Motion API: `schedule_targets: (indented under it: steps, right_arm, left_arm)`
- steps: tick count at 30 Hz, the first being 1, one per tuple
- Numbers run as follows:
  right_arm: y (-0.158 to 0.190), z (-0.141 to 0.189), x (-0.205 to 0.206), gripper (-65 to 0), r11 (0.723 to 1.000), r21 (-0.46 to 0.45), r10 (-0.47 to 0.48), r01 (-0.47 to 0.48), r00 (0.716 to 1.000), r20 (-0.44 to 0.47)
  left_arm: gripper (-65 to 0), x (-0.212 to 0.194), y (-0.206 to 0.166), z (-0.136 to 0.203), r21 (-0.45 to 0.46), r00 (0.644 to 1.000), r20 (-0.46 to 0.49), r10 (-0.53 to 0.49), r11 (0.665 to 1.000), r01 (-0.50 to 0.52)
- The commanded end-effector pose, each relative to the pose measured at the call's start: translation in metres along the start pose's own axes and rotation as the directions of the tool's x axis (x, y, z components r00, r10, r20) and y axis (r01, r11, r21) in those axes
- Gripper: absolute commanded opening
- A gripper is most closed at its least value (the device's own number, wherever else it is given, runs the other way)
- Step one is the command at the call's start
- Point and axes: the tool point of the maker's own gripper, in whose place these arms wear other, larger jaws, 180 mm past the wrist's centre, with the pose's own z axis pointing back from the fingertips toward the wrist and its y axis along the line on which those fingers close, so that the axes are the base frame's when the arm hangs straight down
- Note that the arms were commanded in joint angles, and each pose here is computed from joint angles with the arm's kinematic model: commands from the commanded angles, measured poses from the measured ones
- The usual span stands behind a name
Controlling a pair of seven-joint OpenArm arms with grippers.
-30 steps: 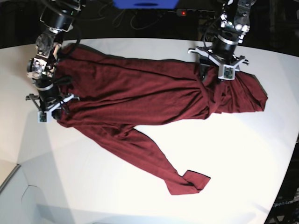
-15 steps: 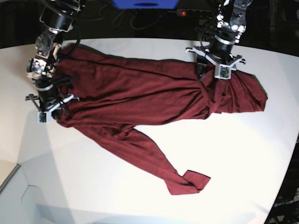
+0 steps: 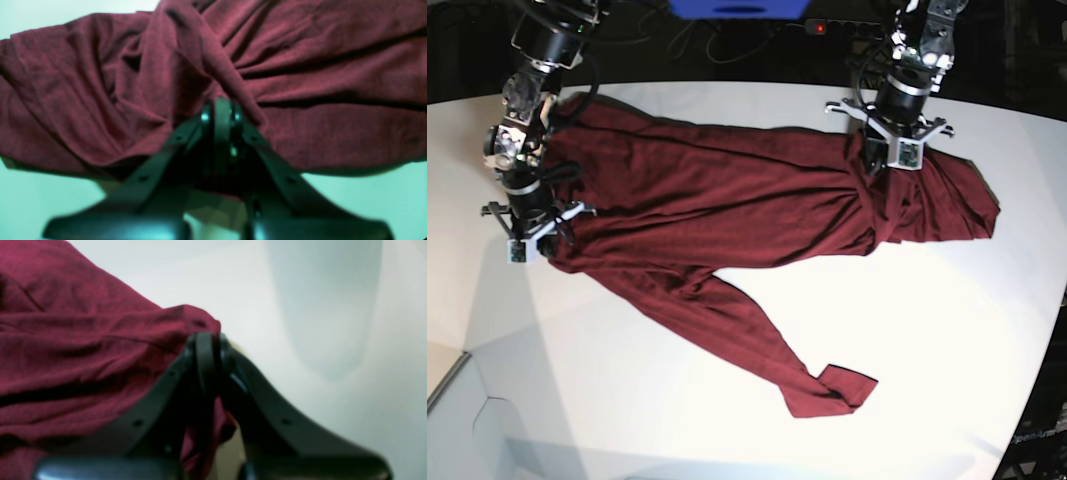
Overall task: Layout the t-shirt on the table in an organized manner, then fold the t-shirt properly
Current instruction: 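Release the shirt with the left gripper and move it along the shirt edge, then grasp the shirt edge with the left gripper near the right gripper's edge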
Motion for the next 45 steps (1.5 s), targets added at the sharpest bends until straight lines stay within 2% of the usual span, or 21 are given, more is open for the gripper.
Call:
schedule_targets:
  steps: [1,5,10,15,18,21,26,37,45]
  right_arm:
    - [-0.006,-0.001,0.019,-65.0,1.0,-0.012,0.003,-0.002,0.998,0.06]
    - [-0.006,-0.001,0.019,-65.0,1.0,-0.012,0.003,-0.002,0.998,0.06]
    - [-0.006,-0.001,0.02,-65.0,1.0,-0.012,0.003,-0.002,0.998,0.062]
    - [-0.006,-0.001,0.024,-65.0,1.0,-0.014,0.005,-0.004,0.997,0.072]
    - [-0.007,-0.003,0.03,-65.0,1.0,-0.016,0.002,-0.001,0.997,0.083]
    - [-0.006,-0.004,0.031,-65.0,1.0,-0.015,0.001,0.001,0.996,0.086]
    - [-0.005,-0.003,0.03,-65.0,1.0,-0.014,-0.001,0.002,0.996,0.084]
    - [-0.006,-0.003,0.028,-65.0,1.0,-0.013,-0.002,0.003,0.997,0.078]
    - [-0.007,-0.003,0.028,-65.0,1.0,-0.015,0.001,0.0,0.997,0.078]
  left_arm:
    - [-64.8,0.013,0.002,0.002,0.003,0.999,0.045,-0.01,1.0,0.009]
    - [-65.0,0.037,0.001,0.009,0.004,0.994,0.108,-0.009,1.0,0.008]
    - [-65.0,0.097,0.053,0.029,0.142,0.965,0.26,-0.037,0.99,0.0]
    - [-65.0,0.147,0.12,0.043,0.318,0.922,0.372,-0.106,0.948,-0.019]
    - [-65.0,0.153,0.161,0.043,0.408,0.917,0.383,-0.114,0.911,-0.057]
    - [-65.0,0.163,0.191,0.032,0.457,0.909,0.405,-0.097,0.882,-0.11]
    - [-65.0,0.167,0.217,0.001,0.474,0.917,0.392,-0.069,0.87,-0.138]
    - [-65.0,0.19,0.201,-0.081,0.388,0.932,0.362,-0.01,0.911,-0.141]
    - [-65.0,0.213,0.198,-0.137,0.356,0.948,0.315,0.035,0.922,-0.153]
